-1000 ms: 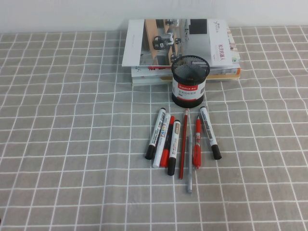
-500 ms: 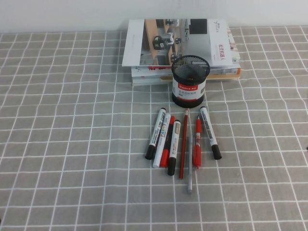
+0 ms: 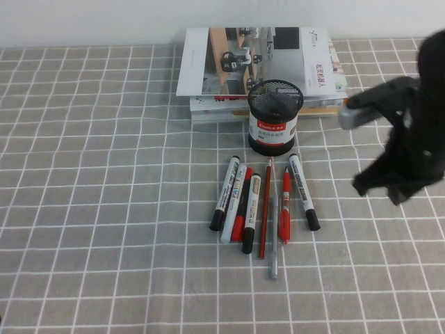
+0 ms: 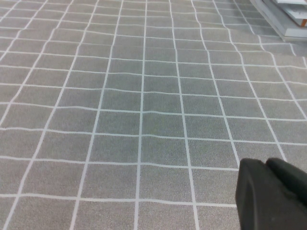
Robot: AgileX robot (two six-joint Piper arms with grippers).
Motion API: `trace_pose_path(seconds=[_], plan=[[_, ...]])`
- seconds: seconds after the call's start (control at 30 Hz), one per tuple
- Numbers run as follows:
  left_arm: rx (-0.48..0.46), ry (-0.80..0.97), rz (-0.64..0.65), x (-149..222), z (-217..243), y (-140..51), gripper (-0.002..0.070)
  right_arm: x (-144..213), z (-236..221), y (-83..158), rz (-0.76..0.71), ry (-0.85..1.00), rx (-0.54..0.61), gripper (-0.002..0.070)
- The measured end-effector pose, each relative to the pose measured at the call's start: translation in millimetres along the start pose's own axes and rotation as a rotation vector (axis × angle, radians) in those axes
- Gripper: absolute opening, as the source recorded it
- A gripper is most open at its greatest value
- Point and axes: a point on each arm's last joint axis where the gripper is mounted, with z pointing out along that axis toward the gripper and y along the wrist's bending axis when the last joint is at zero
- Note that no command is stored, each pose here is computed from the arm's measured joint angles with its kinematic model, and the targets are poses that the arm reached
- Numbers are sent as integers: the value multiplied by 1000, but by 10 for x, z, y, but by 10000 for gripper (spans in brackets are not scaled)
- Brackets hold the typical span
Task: Put the pen into the pen holder
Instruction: Pick up the pen on the table
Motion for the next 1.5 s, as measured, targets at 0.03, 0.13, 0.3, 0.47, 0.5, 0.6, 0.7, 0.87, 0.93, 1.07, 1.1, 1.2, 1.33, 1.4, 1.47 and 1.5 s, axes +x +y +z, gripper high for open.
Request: trace_pose_path(seconds=[0.03, 0.13, 0.3, 0.47, 0.5, 0.6, 0.7, 0.87, 0.93, 1.07, 1.1, 1.2, 1.33, 1.4, 1.47, 1.5], plan=[[0, 0, 0, 0, 0, 0, -4, -62, 10, 18, -6, -2, -15, -12], [0, 0, 0, 0, 0, 0, -4, -312, 63, 73, -4, -18, -49, -12], [0, 0, 0, 0, 0, 0, -4, -680, 174, 131, 3, -47, -75, 72], [0, 0, 0, 0, 0, 0, -4, -963, 322, 175, 8, -67, -84, 251], [0, 0, 0, 0, 0, 0, -4, -1006, 378, 189, 9, -61, -88, 269], [0, 0, 0, 0, 0, 0, -4, -1083, 570, 240, 13, -29, -109, 286], [0, 0, 0, 0, 0, 0, -4, -1114, 771, 289, 17, 14, -127, 286], [0, 0, 0, 0, 0, 0, -4, -1121, 1038, 344, 20, 75, -142, 286], [0, 0, 0, 0, 0, 0, -4, -1135, 1044, 353, 24, 73, -150, 286], [0, 0, 0, 0, 0, 0, -4, -1138, 1066, 368, 28, 78, -162, 286], [0, 0, 0, 0, 0, 0, -4, -1141, 1069, 373, 30, 79, -166, 286], [0, 0, 0, 0, 0, 0, -4, -1143, 1086, 398, 40, 83, -191, 286], [0, 0, 0, 0, 0, 0, -4, -1138, 1182, 435, 45, 109, -207, 286], [0, 0, 0, 0, 0, 0, -4, -1138, 1181, 436, 45, 109, -207, 281], [0, 0, 0, 0, 0, 0, -4, -1137, 1182, 433, 42, 109, -202, 265], [0, 0, 0, 0, 0, 0, -4, -1137, 1182, 435, 37, 108, -195, 247]])
